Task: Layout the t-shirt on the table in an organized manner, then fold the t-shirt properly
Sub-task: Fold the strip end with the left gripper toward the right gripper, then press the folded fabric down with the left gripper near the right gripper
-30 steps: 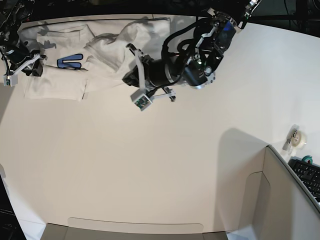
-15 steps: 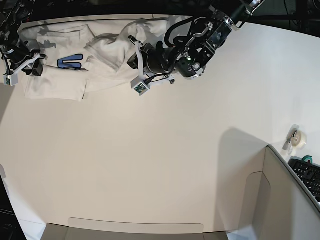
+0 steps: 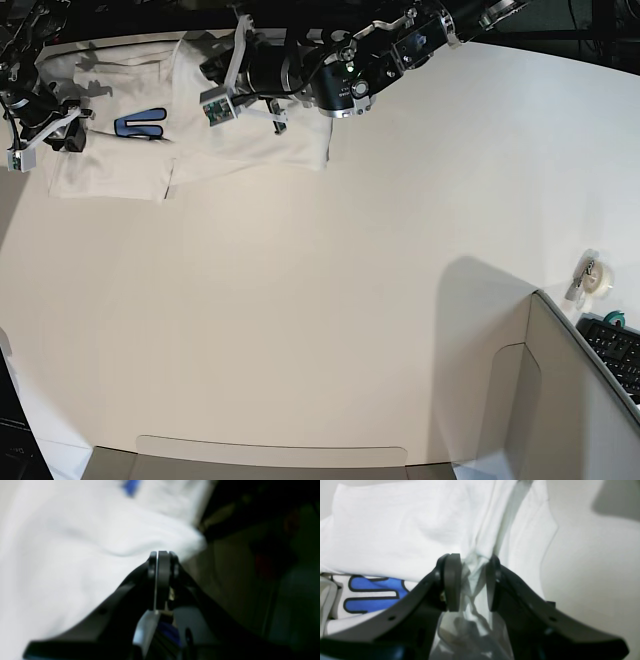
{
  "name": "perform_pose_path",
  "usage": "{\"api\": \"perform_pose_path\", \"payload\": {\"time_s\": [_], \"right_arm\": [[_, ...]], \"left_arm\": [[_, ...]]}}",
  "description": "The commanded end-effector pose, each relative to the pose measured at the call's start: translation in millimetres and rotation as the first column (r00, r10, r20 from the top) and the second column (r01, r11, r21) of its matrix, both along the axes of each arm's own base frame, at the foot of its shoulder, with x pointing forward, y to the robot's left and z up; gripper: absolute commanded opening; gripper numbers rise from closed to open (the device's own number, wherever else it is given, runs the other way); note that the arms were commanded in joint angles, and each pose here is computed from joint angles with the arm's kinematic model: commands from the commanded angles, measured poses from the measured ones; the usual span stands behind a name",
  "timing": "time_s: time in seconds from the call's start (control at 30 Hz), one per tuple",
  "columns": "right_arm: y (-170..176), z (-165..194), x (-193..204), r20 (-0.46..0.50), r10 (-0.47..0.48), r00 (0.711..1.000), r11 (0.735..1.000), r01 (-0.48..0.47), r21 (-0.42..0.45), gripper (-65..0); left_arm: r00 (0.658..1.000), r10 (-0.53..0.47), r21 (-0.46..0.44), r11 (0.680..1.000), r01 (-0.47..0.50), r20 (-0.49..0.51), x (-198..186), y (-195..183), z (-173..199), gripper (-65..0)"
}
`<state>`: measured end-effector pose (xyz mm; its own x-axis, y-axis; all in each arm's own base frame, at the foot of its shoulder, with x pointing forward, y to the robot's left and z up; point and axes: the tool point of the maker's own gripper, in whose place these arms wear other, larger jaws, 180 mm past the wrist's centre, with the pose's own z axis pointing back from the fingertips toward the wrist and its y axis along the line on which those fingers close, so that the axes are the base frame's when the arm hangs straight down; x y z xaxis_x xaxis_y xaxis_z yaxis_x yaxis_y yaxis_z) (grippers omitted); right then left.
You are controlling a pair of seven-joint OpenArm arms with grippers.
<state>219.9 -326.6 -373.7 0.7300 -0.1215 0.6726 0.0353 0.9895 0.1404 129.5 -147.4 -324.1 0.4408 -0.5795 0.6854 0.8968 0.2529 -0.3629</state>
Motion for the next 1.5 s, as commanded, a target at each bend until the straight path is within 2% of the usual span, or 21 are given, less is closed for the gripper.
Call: {"api": "perform_pose_path", "payload": {"time_s": [0.0, 0.1, 0.27, 0.37, 0.5, 0.57, 0.63, 0.77, 0.87, 1.23, 1.47], "right_arm": [[-5, 13, 8, 0.043, 0.013, 0.999, 1.000, -0.012, -0.021, -47.5], [-5, 13, 8, 0.043, 0.013, 0.999, 1.000, -0.012, -0.021, -47.5], [-10, 18, 10, 0.049, 0.015, 0.999, 0.999, -0.013, -0.038, -47.5], [-26, 36, 17, 0.064, 0.036, 0.997, 0.995, -0.030, -0.092, -47.2], [-42, 59, 23, 0.070, 0.058, 0.996, 0.994, -0.051, -0.097, -46.9], [-48, 62, 20, 0.053, 0.051, 0.997, 0.995, -0.046, -0.083, -43.0], [-58, 67, 24, 0.040, 0.042, 0.998, 0.996, -0.038, -0.080, -36.1], [-65, 59, 21, 0.006, 0.024, 1.000, 1.000, -0.024, -0.004, -19.5], [-60, 52, 15, -0.035, 0.034, 0.999, 0.999, -0.033, 0.027, -13.8], [-64, -3, -19, -0.199, -0.035, 0.979, 0.983, 0.070, 0.171, -13.5], [-34, -26, -23, -0.271, 0.062, 0.960, 0.971, 0.004, 0.238, -13.5]], "left_arm": [[0.999, -0.021, -0.044, 0.999, 0.023, 0.040, 3, -5, 13, -65.0], [0.994, -0.058, -0.061, 0.996, 0.064, 0.088, 8, -1, 15, -65.0], [0.992, 0.061, -0.048, 0.997, -0.056, 0.107, 46, 23, 15, -65.0], [0.987, 0.120, -0.025, 0.993, -0.118, 0.105, 59, 41, 9, -65.0], [0.981, 0.166, 0.011, 0.986, -0.167, 0.102, 66, 62, -2, -64.9], [0.979, 0.179, 0.031, 0.983, -0.182, 0.098, 66, 72, -8, -64.9], [0.979, 0.179, 0.034, 0.983, -0.183, 0.096, 65, 72, -9, -64.9], [0.980, 0.177, 0.035, 0.983, -0.181, 0.094, 64, 72, -10, -64.9], [0.980, 0.177, 0.038, 0.983, -0.181, 0.093, 64, 72, -10, -64.9], [0.979, 0.179, 0.051, 0.982, -0.184, 0.095, 66, 77, -13, -64.9], [0.980, 0.182, 0.059, 0.981, -0.187, 0.084, 66, 77, -17, -64.9]]}}
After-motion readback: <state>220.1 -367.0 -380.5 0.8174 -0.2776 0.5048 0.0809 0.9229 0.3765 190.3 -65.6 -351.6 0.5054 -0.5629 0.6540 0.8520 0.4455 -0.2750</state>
